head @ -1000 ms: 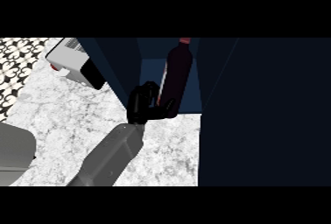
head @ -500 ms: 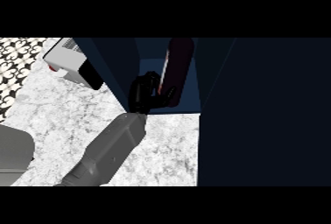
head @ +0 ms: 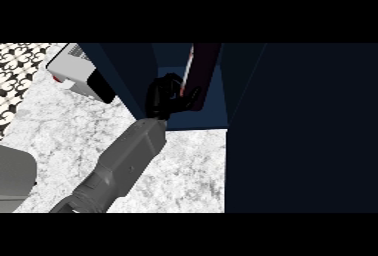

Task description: Pick up the wine, place it into the cabinet and close the cabinet

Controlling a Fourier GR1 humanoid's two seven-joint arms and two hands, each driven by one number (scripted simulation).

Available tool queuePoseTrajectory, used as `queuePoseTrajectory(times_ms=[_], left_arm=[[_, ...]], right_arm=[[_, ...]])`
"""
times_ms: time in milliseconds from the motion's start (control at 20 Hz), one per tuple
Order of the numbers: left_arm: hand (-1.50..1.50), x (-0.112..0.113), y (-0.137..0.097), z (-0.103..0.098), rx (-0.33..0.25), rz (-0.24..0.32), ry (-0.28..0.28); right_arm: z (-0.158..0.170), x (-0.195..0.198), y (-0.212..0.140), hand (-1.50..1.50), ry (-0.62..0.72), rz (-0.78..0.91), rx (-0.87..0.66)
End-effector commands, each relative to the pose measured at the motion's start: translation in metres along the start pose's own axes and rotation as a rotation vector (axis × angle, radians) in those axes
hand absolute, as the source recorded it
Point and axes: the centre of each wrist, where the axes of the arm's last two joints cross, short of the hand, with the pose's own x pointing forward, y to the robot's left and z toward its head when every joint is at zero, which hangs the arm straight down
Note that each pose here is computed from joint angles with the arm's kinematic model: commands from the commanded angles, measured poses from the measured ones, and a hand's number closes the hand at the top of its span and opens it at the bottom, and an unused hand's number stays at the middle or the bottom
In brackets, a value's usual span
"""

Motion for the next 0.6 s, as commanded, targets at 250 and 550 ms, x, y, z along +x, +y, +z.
queuePoseTrajectory(times_ms=[250, 550], left_arm=[[1.5, -0.012, 0.021, 0.004, 0.058, -0.027, 0.007], [1.5, -0.008, 0.021, -0.001, 0.116, 0.001, -0.057]], right_arm=[[0.01, 0.003, -0.007, -1.5, -0.01, -0.006, 0.001], [-0.012, -0.005, 0.007, -1.5, -0.009, -0.003, 0.015]])
